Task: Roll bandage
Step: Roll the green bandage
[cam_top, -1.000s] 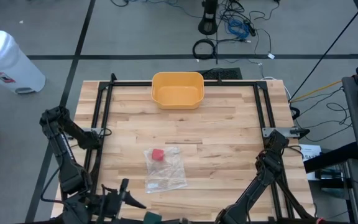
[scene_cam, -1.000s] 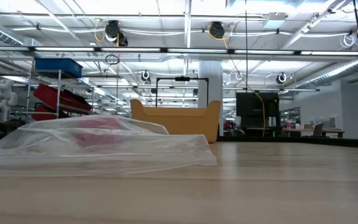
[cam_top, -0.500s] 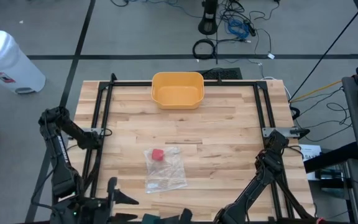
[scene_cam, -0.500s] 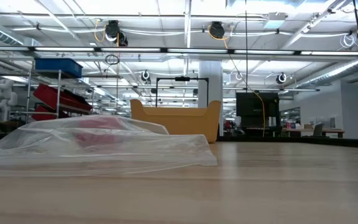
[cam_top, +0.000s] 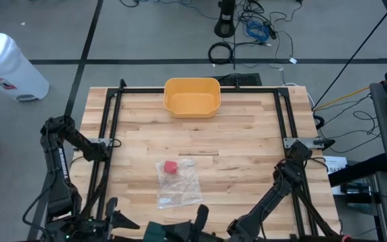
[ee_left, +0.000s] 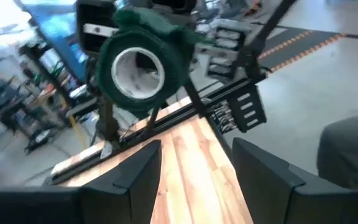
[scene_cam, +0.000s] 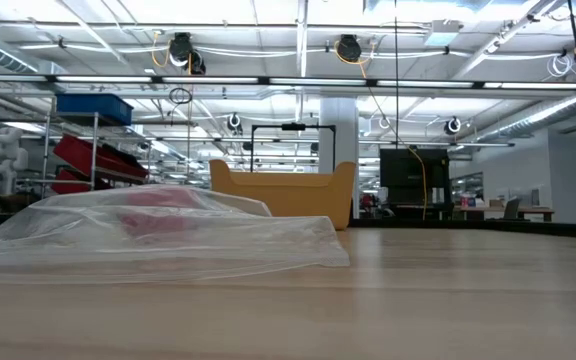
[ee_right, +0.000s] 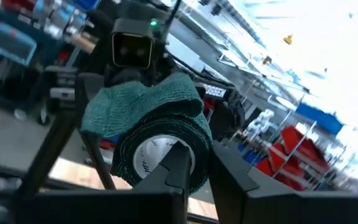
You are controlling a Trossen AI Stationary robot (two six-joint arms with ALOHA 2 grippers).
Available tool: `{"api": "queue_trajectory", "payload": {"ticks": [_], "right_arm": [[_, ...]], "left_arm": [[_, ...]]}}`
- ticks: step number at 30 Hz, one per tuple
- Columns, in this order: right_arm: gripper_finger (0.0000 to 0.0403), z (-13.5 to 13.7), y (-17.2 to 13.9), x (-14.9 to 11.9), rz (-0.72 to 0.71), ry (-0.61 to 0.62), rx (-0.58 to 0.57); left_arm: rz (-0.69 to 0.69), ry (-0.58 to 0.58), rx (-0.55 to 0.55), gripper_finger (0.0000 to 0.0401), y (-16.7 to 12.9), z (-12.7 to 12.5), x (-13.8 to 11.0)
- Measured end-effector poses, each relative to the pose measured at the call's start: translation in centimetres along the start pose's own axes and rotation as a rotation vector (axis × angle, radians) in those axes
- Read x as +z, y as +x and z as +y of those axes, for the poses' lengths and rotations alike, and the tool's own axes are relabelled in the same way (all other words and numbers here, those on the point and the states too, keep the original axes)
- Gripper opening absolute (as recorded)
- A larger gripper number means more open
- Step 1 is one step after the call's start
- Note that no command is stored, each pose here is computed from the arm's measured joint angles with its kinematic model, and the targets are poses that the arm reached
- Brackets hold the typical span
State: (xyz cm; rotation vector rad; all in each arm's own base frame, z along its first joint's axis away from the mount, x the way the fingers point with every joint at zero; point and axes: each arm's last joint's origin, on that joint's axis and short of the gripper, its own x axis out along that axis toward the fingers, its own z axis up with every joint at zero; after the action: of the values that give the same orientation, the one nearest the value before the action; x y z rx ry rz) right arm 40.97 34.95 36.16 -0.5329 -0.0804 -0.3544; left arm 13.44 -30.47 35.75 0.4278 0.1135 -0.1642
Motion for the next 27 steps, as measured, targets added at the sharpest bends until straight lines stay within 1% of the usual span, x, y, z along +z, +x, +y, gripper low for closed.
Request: {"api": "queue_trajectory", "payload": {"ticks": [6,11,18,24,27], "right_arm": [[0.0038,-0.4,0.6,-0.2,-0.002,0.176,-0.018],[0.0038,-0.4,0.6,-0.2,-0.002,0.229,-0.017],[0.0038,-0.3,0.5,-0.2,-0.001,0.249,-0.010],[0.0038,-0.1,0.5,-0.4,0.008,0.240,0.004],[0.0038,0.1,0.5,-0.4,-0.010,0.250,0.048]], "left_arm": [[-0.008,-0.072,0.082,0.0203,0.0,0.3,0.3],[-0.043,-0.108,0.078,0.0203,-0.4,0.2,0.9],[-0.058,-0.106,0.065,0.0203,-0.6,0.1,1.1],[-0.087,-0.137,0.000,0.0203,-0.4,0.1,1.4],[-0.083,-0.144,0.009,0.0203,-0.1,0.3,1.4]]}}
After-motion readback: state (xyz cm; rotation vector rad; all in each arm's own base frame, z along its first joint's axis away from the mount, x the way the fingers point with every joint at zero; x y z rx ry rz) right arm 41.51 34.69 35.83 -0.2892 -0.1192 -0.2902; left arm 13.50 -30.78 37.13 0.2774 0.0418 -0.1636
